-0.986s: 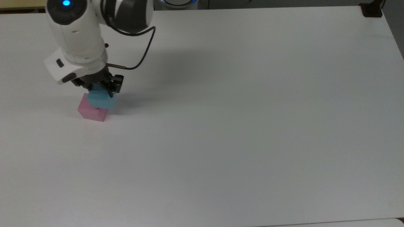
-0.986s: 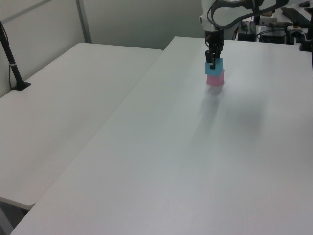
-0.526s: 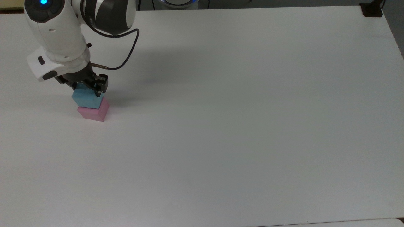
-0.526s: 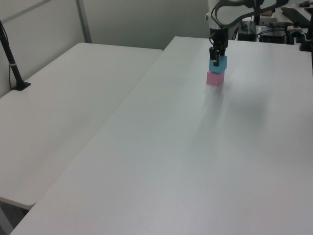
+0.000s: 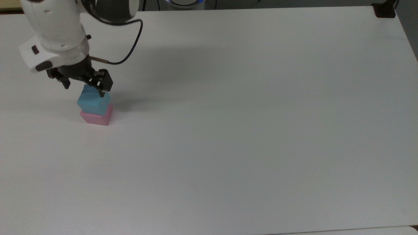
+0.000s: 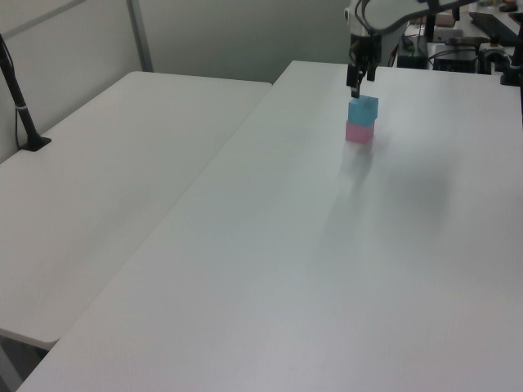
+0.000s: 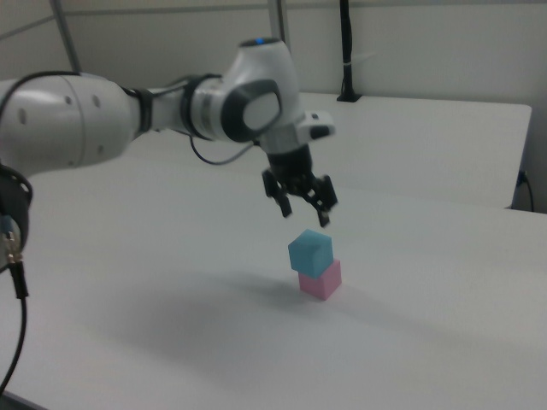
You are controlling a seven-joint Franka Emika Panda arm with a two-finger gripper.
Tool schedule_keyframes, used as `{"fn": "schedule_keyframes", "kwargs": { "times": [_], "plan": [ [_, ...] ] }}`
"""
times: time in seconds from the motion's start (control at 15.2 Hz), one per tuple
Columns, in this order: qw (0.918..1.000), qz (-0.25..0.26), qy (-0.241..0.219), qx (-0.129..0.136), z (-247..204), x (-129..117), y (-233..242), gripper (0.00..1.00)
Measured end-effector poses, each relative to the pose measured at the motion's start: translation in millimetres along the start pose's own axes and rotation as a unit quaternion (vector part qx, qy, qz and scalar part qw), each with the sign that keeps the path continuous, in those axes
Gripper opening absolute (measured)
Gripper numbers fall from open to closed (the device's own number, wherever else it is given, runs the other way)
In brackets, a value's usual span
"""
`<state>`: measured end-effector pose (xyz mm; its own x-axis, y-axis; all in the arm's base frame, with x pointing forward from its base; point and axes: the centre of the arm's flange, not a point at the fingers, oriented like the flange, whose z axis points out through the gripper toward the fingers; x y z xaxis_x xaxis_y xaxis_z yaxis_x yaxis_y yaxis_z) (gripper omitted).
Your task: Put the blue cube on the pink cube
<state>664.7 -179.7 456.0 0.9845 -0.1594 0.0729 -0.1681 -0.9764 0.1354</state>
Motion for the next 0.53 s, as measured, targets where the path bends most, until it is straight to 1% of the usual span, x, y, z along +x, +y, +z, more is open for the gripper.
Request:
{"fn": "schedule_keyframes", "kwargs": {
  "times": [0.13, 0.33, 0.53],
  "plan": [
    [1.0000, 0.002, 0.000, 0.003, -41.6, -9.4, -38.1, 1.00],
    [0.9999, -0.007, -0.013, 0.007, -100.0, -36.7, -104.0, 1.00],
    [0.9987, -0.008, -0.029, 0.042, -136.8, -62.0, -140.7, 1.00]
  ]
}}
